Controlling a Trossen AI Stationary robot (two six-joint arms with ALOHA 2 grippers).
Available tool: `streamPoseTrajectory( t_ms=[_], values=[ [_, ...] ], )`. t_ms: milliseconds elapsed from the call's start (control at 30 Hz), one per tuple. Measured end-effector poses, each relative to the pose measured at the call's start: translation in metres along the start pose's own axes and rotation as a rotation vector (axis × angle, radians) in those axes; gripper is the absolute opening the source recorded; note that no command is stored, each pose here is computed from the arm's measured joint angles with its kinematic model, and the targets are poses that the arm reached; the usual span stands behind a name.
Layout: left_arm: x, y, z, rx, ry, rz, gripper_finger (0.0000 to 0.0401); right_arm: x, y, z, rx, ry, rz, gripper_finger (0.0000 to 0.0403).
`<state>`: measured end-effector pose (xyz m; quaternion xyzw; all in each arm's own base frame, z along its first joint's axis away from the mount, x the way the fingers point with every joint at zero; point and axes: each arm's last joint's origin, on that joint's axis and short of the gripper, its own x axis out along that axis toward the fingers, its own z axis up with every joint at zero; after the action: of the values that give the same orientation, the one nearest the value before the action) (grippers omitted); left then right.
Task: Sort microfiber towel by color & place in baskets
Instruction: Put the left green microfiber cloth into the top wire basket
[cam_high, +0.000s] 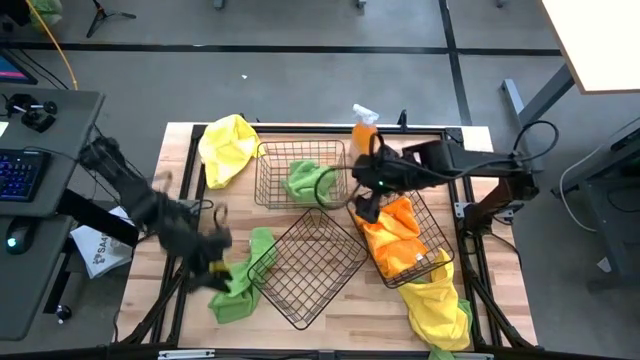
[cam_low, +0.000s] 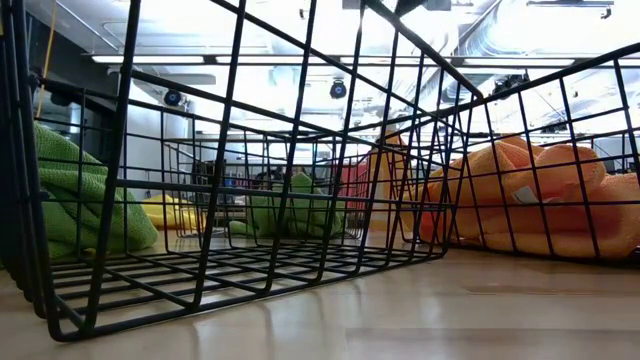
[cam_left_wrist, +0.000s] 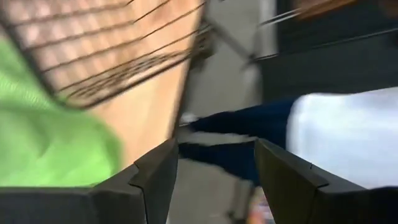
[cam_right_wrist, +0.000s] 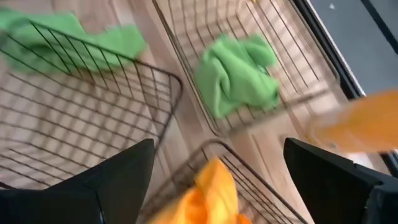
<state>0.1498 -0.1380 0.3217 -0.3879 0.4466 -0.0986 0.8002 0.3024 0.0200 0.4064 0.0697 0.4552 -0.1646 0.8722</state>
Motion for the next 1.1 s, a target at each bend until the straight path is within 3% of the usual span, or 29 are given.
streamPoseTrajectory(
  t_ms=[133, 300, 567, 667, 733, 867, 1100],
  values=[
    [0.044, 0.003, -0.03, 0.052, 0.067, 0.243, 0.02, -0.005, -0.001, -0.01, 0.001, 0.014, -0.011, 0.0353],
    [0.092, 0.01, -0.053, 0.154, 0.149, 0.405, 0.02, -0.011, -0.006, -0.018, 0.002, 0.019, -0.014, 0.0353],
    [0.126, 0.037, -0.067, 0.314, 0.152, 0.716, 0.02, -0.018, -0.008, -0.019, 0.007, 0.005, -0.009, 0.0353],
    [0.138, 0.046, -0.067, 0.336, 0.168, 0.752, 0.02, -0.017, -0.008, -0.019, 0.01, 0.006, -0.009, 0.0353],
    [0.147, 0.056, -0.069, 0.303, 0.228, 0.756, 0.02, -0.017, -0.008, -0.019, 0.02, 0.006, -0.009, 0.0353],
    [0.158, 0.071, -0.073, 0.24, 0.22, 0.781, 0.02, -0.018, -0.008, -0.019, 0.033, 0.006, -0.009, 0.0353],
    [0.155, 0.075, -0.074, 0.218, 0.236, 0.795, 0.0181, -0.018, -0.008, -0.019, 0.033, 0.006, -0.007, 0.0353]
  ],
)
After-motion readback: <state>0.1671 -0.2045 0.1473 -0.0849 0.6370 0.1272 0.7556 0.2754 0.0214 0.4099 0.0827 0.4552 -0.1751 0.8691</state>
